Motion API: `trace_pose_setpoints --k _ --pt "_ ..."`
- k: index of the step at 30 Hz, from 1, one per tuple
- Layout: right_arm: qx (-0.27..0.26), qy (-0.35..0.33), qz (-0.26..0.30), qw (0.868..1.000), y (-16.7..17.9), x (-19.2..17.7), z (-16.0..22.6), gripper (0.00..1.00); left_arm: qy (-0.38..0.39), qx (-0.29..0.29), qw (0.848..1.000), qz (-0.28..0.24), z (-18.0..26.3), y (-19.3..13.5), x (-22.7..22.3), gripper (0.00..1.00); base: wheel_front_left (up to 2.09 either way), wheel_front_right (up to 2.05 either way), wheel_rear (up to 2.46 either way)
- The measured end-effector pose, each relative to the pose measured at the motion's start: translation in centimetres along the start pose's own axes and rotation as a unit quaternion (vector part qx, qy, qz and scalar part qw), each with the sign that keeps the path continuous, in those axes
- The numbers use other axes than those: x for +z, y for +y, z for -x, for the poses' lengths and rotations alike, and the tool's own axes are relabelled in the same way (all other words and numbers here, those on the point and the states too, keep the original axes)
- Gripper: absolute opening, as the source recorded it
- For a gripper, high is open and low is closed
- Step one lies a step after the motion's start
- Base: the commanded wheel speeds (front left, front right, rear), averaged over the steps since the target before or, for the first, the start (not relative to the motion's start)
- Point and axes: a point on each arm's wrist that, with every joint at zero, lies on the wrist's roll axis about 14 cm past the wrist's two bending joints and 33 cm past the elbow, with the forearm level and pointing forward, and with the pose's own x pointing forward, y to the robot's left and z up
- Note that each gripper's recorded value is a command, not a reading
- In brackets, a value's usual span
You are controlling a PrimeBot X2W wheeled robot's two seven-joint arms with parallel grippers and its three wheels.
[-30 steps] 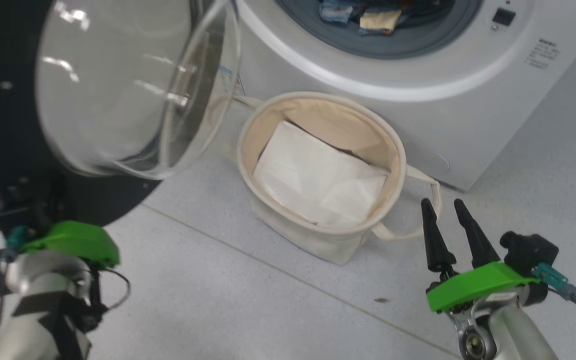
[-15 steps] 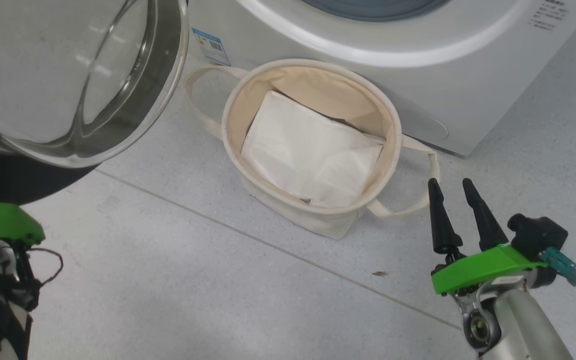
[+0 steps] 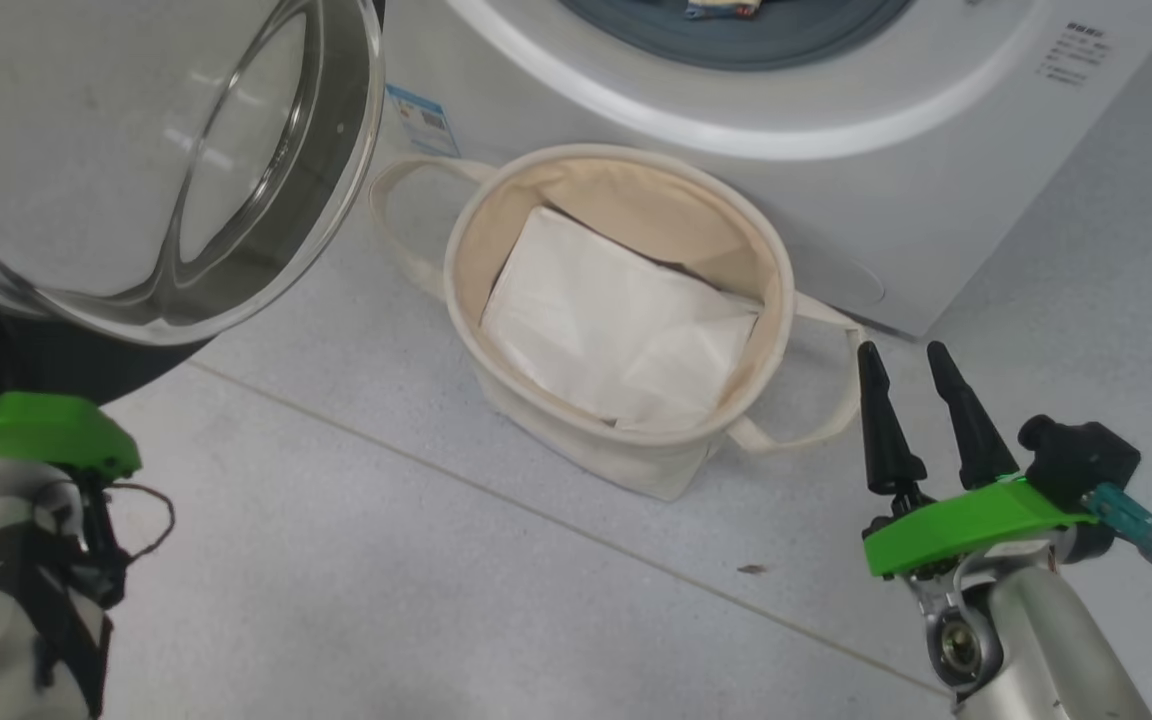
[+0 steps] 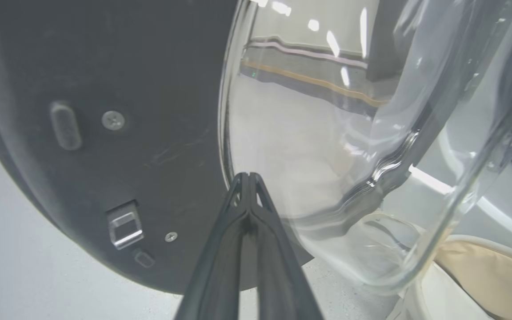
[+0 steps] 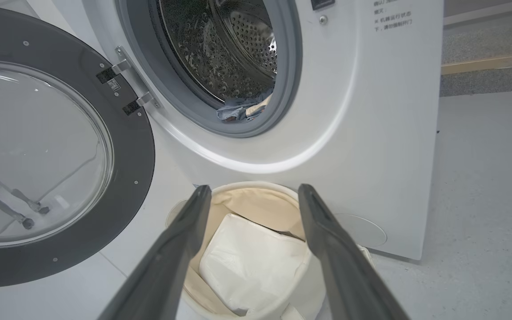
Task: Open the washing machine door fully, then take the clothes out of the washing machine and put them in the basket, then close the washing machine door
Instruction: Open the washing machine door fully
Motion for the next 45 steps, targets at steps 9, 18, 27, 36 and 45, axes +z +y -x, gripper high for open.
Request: trace_pose_setpoints --k 9,18,27,36,45 --pt "-0.008 -0.073 0.013 0.997 0.2 5.9 1.2 1.0 -0.043 -0.081 0.995 0.025 3.1 -4.1 2.2 0.0 0.0 0.0 0.0" --pt "-0.015 -0.109 0.02 0.994 0.7 8.8 4.6 1.0 -0.056 -0.211 0.972 0.087 8.6 -10.5 3.2 0.0 0.0 0.0 0.0" --pt "-0.034 -0.128 0.042 0.99 -0.2 10.3 6.9 1.0 -0.052 -0.322 0.939 0.108 13.3 -16.0 3.1 0.0 0.0 0.0 0.0" --pt "-0.06 -0.122 0.078 0.988 -1.6 10.2 8.8 1.0 -0.035 -0.388 0.914 0.114 16.3 -19.0 1.7 1.0 0.0 0.0 0.0" --pt "-0.085 -0.105 0.074 0.988 -2.9 9.0 10.4 1.0 -0.026 -0.395 0.916 0.07 17.4 -19.5 -0.6 1.0 0.0 0.0 0.0"
